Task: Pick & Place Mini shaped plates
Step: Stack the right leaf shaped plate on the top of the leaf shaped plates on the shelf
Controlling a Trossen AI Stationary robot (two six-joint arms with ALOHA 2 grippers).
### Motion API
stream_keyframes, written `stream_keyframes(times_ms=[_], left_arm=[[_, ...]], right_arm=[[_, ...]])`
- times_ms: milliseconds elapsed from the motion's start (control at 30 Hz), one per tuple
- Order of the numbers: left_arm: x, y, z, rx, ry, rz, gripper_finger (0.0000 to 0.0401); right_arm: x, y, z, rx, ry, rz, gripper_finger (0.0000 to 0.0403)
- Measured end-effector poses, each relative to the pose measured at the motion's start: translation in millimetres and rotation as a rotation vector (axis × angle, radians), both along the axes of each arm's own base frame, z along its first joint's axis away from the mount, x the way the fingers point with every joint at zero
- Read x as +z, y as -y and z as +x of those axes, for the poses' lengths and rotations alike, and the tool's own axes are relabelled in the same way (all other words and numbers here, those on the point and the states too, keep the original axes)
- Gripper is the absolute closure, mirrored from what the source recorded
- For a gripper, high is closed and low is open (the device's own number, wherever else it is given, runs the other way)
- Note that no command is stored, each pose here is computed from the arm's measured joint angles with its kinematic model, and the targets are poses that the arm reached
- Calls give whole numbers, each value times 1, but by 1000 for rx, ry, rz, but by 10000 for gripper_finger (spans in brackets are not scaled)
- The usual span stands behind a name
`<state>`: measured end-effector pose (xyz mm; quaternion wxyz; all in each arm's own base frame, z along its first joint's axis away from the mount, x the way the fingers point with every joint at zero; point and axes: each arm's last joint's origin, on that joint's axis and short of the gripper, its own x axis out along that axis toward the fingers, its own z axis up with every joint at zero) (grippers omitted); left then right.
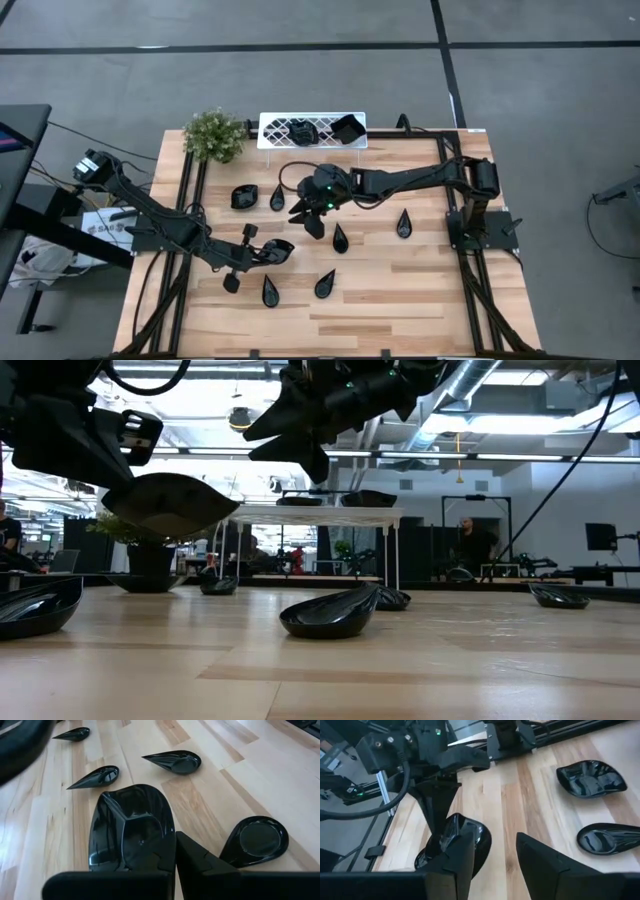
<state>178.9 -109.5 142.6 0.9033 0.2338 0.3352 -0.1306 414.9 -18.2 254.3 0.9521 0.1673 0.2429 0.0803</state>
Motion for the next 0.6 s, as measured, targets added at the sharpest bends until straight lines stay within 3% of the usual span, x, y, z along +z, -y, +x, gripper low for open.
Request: stream_keyframes(times_ms=[200, 333, 600], left_arm=[[0, 0, 0, 3, 4, 6, 396], [1, 0, 0, 8, 11, 7, 395], [1, 0, 0, 9, 12, 6, 395]], right_arm=[[-6, -3, -2, 40, -56, 25, 273], [-24, -9, 4, 65, -105, 67, 275], [-51, -22, 22, 131, -79, 163, 274]])
